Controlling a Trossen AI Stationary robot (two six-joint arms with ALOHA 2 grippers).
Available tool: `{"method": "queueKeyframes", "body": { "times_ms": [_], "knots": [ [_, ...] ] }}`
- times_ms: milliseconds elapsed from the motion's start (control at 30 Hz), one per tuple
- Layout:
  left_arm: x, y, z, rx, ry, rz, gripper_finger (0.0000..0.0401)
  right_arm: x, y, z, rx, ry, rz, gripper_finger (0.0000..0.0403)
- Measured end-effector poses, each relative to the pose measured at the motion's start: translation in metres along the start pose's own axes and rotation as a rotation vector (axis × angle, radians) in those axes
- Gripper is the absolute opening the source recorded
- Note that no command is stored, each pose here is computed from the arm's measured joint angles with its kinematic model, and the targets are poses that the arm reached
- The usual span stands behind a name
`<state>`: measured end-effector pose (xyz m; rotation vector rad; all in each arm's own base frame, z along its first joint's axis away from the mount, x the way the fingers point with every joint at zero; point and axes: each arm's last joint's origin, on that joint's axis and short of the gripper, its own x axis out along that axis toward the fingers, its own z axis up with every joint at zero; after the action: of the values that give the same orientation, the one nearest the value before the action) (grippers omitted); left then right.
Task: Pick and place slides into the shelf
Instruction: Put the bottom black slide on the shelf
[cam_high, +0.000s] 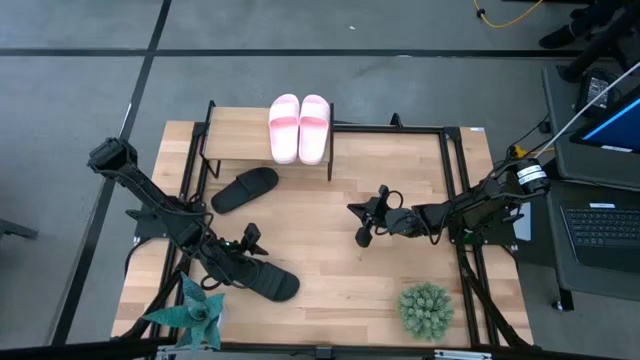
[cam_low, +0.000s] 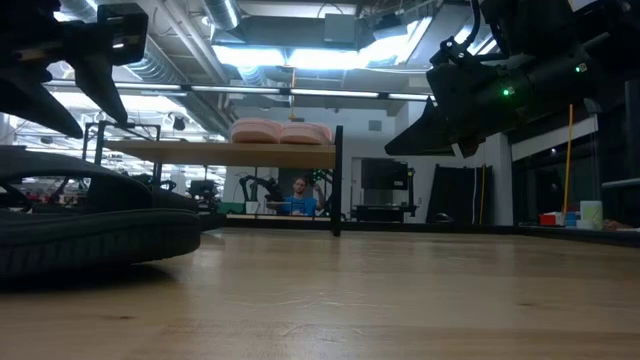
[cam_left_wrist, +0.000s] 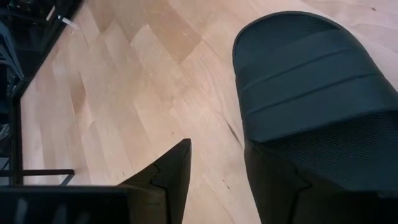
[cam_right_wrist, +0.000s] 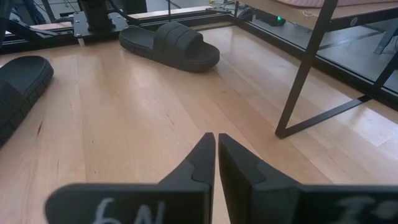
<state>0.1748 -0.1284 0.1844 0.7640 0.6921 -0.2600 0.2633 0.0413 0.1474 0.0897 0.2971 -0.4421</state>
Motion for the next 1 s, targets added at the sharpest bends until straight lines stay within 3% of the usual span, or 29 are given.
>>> {"method": "queueKeyframes", "body": {
  "times_ms": [167, 467, 1000],
  "knots": [
    [0.0, -0.002, 0.0, 0.036, -0.019, -0.074, 0.0143, 0.0, 0.0, 0.0, 0.0, 0.0, 0.0, 0.0023],
    [-0.009, -0.019, -0.002, 0.314, -0.01, -0.131, 0.0143, 0.0, 0.0, 0.0, 0.0, 0.0, 0.0, 0.0023],
    [-0.012, -0.023, -0.001, 0.255, -0.025, -0.15, 0.0143, 0.0, 0.0, 0.0, 0.03, 0.0, 0.0, 0.0023]
  ]
}}
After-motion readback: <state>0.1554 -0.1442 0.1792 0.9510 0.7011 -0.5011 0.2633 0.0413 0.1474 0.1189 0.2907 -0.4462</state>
